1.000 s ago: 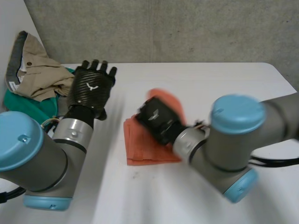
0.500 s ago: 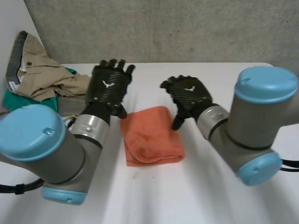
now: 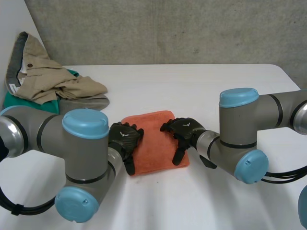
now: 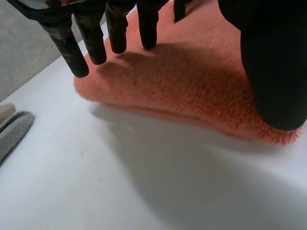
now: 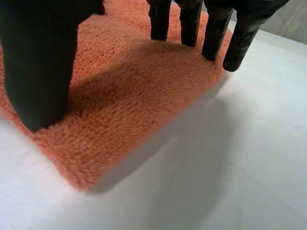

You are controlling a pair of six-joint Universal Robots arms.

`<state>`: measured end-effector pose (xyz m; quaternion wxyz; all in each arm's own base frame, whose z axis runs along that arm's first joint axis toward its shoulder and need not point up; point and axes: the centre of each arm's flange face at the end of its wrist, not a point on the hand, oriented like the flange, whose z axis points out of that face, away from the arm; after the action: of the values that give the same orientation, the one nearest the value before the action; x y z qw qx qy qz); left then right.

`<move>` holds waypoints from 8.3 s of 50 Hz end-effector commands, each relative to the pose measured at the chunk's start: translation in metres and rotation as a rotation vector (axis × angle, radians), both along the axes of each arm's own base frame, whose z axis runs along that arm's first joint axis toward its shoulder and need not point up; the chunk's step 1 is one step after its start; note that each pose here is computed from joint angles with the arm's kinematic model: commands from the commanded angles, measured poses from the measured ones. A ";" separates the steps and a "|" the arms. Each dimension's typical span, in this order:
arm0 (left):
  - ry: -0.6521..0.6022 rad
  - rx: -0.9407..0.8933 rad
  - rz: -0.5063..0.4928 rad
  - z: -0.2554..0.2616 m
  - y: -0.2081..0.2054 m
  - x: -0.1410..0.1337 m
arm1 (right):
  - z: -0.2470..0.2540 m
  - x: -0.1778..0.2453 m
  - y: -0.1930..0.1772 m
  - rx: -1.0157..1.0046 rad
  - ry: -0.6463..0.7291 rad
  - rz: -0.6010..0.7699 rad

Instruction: Fold the laundry.

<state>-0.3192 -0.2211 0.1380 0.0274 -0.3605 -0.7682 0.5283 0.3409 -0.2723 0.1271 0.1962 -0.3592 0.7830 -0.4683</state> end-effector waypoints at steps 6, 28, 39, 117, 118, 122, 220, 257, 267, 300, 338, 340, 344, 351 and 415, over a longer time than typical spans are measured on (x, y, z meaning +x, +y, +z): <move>0.074 -0.125 -0.024 0.045 -0.009 -0.008 | 0.054 -0.013 0.003 -0.143 -0.040 -0.074; 0.354 -0.198 -0.342 0.140 0.003 -0.003 | 0.005 -0.076 0.008 0.123 -0.253 -0.312; 0.397 -0.181 -0.367 0.146 0.008 -0.007 | -0.024 -0.029 0.026 0.226 -0.293 -0.211; 0.394 -0.142 -0.399 0.134 0.018 -0.016 | -0.004 -0.255 -0.268 -0.441 -0.155 -0.789; 0.392 -0.137 -0.398 0.132 0.018 -0.016 | -0.006 -0.259 -0.271 -0.441 -0.143 -0.794; 0.388 -0.129 -0.397 0.130 0.019 -0.016 | -0.004 -0.286 -0.281 -0.476 -0.103 -0.836; -0.097 -0.601 0.209 0.070 -0.206 0.125 | 0.047 -0.078 0.020 -0.502 0.144 0.115; 0.371 -0.507 0.017 0.125 -0.107 0.032 | 0.054 -0.106 -0.010 -0.512 0.209 -0.091; 0.139 -0.594 0.184 0.088 -0.229 0.124 | 0.051 -0.106 -0.010 -0.503 0.211 -0.089; 0.113 -0.620 0.237 0.009 -0.319 0.160 | 0.039 -0.105 -0.012 -0.477 0.224 -0.068; 0.558 -0.278 -0.458 0.123 0.043 -0.090 | 0.052 -0.138 -0.040 -0.486 0.212 -0.211; 0.557 -0.276 -0.445 0.126 0.042 -0.087 | 0.053 -0.139 -0.042 -0.489 0.210 -0.218; 0.584 -0.324 -0.411 0.151 0.037 -0.072 | 0.055 -0.139 -0.043 -0.486 0.208 -0.220; 0.570 -0.388 -0.294 0.168 0.009 -0.031 | 0.075 -0.139 -0.029 -0.462 0.195 -0.218; 0.172 -0.269 -0.024 0.016 -0.119 0.025 | 0.100 -0.192 -0.033 -0.529 0.646 -0.118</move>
<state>-0.2808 -0.3496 0.1685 0.0358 -0.3069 -0.6769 0.6680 0.1453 -0.2832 0.2293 -0.1825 -0.4727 0.7011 -0.5017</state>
